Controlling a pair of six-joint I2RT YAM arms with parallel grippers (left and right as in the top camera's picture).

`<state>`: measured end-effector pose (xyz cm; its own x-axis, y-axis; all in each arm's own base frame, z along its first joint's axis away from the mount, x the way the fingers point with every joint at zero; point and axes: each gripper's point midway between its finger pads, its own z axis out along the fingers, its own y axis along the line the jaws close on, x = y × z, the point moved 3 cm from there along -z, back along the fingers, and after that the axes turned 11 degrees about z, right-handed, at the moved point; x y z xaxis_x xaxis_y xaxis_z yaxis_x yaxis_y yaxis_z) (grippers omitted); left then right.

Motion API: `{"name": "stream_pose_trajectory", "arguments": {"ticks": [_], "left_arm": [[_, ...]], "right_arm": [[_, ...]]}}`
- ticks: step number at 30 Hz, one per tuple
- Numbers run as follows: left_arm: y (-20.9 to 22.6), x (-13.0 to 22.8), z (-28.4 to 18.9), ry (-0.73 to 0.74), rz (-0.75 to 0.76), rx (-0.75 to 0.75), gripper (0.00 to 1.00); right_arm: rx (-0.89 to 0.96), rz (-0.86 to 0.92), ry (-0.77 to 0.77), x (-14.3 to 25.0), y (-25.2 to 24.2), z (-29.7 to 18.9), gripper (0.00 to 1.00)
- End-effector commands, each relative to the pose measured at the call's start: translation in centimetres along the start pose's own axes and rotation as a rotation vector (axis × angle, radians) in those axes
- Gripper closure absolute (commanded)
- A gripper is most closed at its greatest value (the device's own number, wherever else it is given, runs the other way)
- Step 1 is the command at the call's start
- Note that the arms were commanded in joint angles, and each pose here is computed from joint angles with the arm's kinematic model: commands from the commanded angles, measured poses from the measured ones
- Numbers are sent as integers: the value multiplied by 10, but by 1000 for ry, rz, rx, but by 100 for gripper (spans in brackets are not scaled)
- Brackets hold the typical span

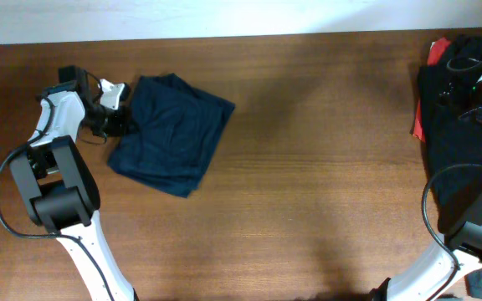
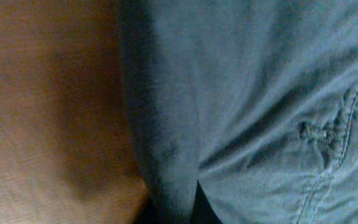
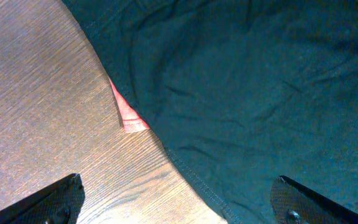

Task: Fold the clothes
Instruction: 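Pull the folded shorts to the upper-left corner with the left gripper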

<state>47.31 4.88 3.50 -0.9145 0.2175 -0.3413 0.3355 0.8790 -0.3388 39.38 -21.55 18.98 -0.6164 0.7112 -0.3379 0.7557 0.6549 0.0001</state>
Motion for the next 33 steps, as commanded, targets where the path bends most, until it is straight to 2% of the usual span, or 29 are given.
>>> {"name": "stream_pose_trajectory", "arguments": {"ticks": [1,4,6,7,8,9,10,12,15,16,18,22,25,28,29,30,31,33], "left_arm": [[32,-10,-5,-99,-282,-41,99],[73,-5,-39,-178,-463,-82,99],[111,10,-69,-244,-641,-111,99],[138,30,-92,-290,-805,-126,99],[154,45,-104,-316,-903,-129,98],[169,64,-117,-334,-1003,-134,88],[183,82,-128,-350,-1069,-142,86],[204,120,-150,-381,-1220,-147,87],[216,145,-164,-427,-1476,-107,88],[216,143,-164,-436,-1499,-93,87],[208,126,-156,-430,-1461,-71,68],[168,74,-119,-345,-1351,-36,67],[134,28,-84,-310,-1356,-80,67],[115,-9,-65,-354,-1282,-116,67],[111,-22,-61,-381,-1253,-139,73],[110,-26,-59,-394,-1236,-163,86],[112,-27,-58,-401,-1231,-203,94],[125,-12,-63,-394,-1264,-307,98]], "right_arm": [[2,10,-20,-3,0,-6,2],[1,10,-19,-3,0,-6,1],[2,10,-20,-3,0,-6,1],[1,10,-19,-3,0,-6,1],[2,10,-20,-3,0,-6,1],[2,10,-20,-3,0,-6,1],[2,10,-20,-3,0,-6,1],[1,10,-19,-3,0,-6,1],[2,10,-20,-3,0,-6,1],[2,10,-20,-3,0,-6,1],[2,10,-20,-3,0,-6,1],[2,10,-20,-3,0,-6,1],[2,10,-20,-3,0,-6,1],[2,10,-20,-3,0,-6,1],[2,10,-20,-3,0,-6,1],[2,10,-20,-3,0,-6,1],[2,10,-20,-3,0,-6,1],[2,10,-20,-3,0,-6,1]]}}
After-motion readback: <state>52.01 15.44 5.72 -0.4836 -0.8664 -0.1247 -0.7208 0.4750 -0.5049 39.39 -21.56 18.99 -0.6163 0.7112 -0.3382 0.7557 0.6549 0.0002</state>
